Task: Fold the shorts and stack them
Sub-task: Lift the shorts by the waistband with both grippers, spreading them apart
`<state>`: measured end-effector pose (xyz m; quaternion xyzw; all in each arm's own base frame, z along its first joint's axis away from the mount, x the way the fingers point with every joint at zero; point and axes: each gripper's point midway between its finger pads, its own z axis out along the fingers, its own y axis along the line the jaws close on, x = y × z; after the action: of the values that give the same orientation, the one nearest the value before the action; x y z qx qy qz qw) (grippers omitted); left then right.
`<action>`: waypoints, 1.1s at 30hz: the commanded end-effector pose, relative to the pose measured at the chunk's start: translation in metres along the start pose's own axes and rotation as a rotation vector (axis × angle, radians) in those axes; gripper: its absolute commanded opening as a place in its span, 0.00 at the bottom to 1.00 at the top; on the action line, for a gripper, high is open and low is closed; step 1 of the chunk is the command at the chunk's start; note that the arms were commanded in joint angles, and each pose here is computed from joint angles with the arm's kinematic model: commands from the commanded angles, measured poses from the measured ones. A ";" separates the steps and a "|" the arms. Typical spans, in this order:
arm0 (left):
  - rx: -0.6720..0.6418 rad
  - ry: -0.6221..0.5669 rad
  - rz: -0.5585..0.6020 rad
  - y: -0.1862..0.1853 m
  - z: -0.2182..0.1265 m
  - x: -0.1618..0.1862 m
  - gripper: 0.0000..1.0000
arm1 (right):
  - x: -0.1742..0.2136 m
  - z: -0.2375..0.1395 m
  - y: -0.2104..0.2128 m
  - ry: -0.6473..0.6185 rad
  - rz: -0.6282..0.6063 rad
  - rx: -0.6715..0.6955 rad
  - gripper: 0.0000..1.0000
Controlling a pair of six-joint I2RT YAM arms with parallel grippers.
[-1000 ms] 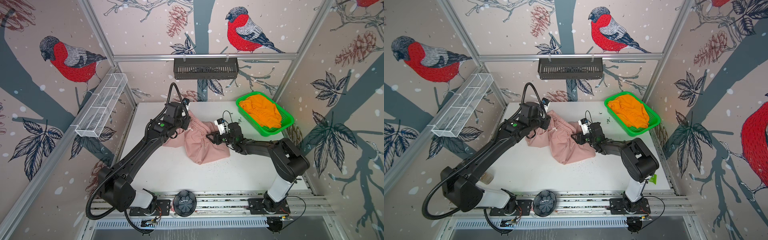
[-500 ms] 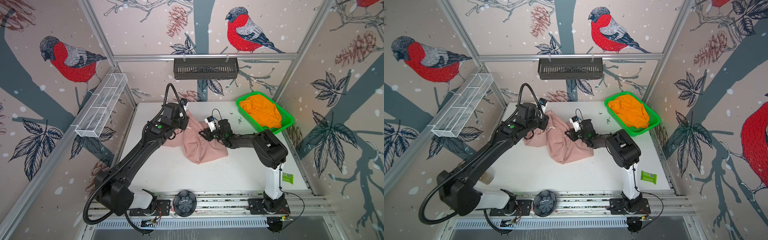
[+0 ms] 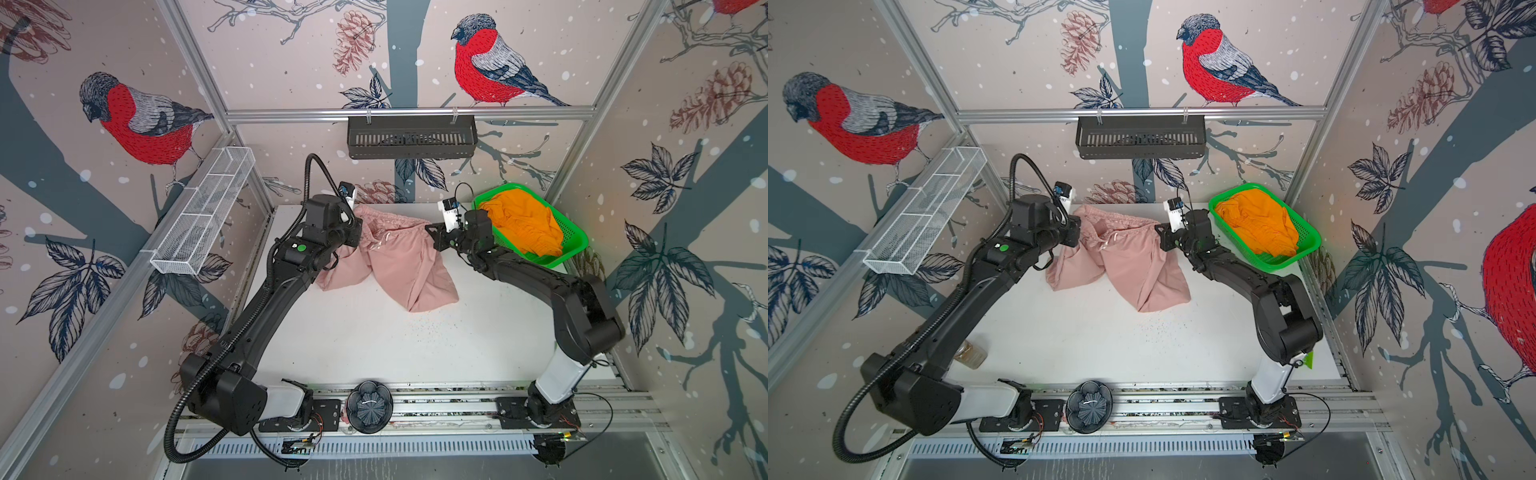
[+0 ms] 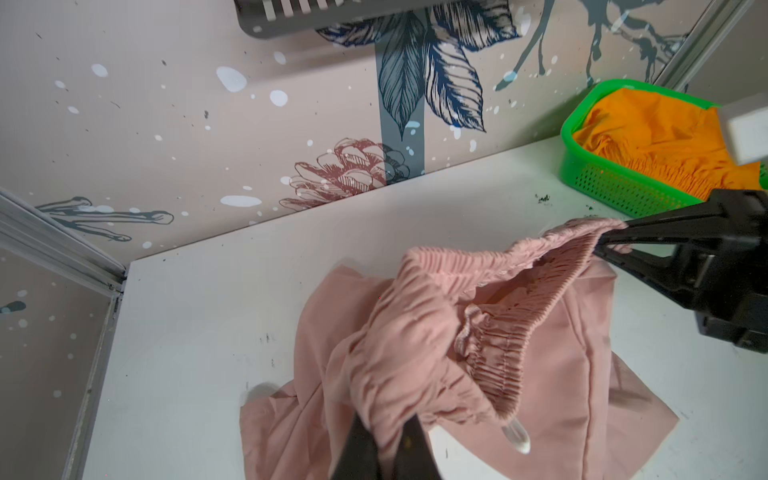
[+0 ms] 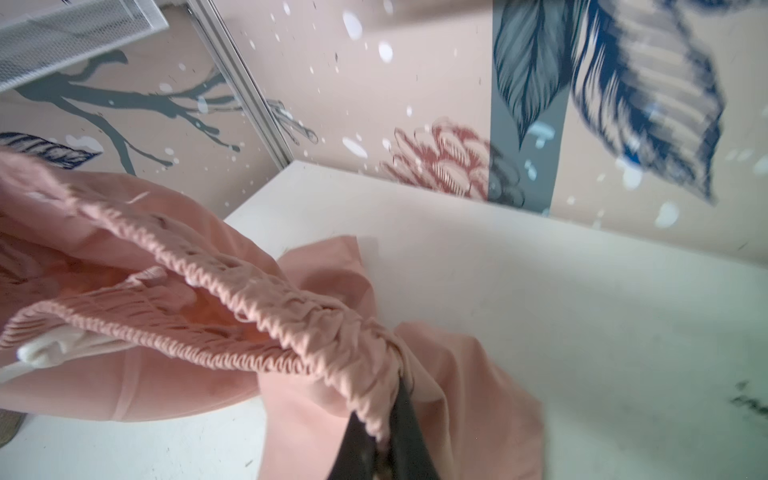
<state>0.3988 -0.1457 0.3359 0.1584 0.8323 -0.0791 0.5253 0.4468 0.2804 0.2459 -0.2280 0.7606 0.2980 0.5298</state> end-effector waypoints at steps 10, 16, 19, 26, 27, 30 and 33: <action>0.046 -0.272 0.130 -0.005 -0.102 -0.113 0.00 | -0.166 -0.125 0.042 -0.215 -0.316 0.115 0.01; 0.050 -0.349 0.124 -0.005 -0.151 -0.147 0.00 | -0.216 -0.183 0.069 -0.338 -0.388 0.113 0.00; 0.072 -0.407 0.118 -0.009 -0.174 -0.160 0.00 | -0.231 -0.204 0.083 -0.369 -0.411 0.091 0.01; 0.038 -0.367 0.072 -0.001 -0.177 -0.155 0.00 | -0.225 -0.205 0.095 -0.303 -0.434 0.073 0.00; 0.048 -0.355 0.067 -0.003 -0.179 -0.153 0.00 | -0.228 -0.212 0.105 -0.313 -0.440 0.062 0.00; 0.067 -0.365 0.055 -0.005 -0.202 -0.152 0.00 | -0.234 -0.240 0.137 -0.343 -0.454 0.021 0.00; 0.121 -0.347 0.074 -0.015 -0.223 -0.142 0.00 | -0.229 -0.261 0.159 -0.311 -0.440 -0.056 0.00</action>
<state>0.2782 -0.1222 0.5631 0.1961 0.7082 -0.1305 0.6655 0.2593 0.2248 0.5623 -0.3483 0.5848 0.2219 0.6982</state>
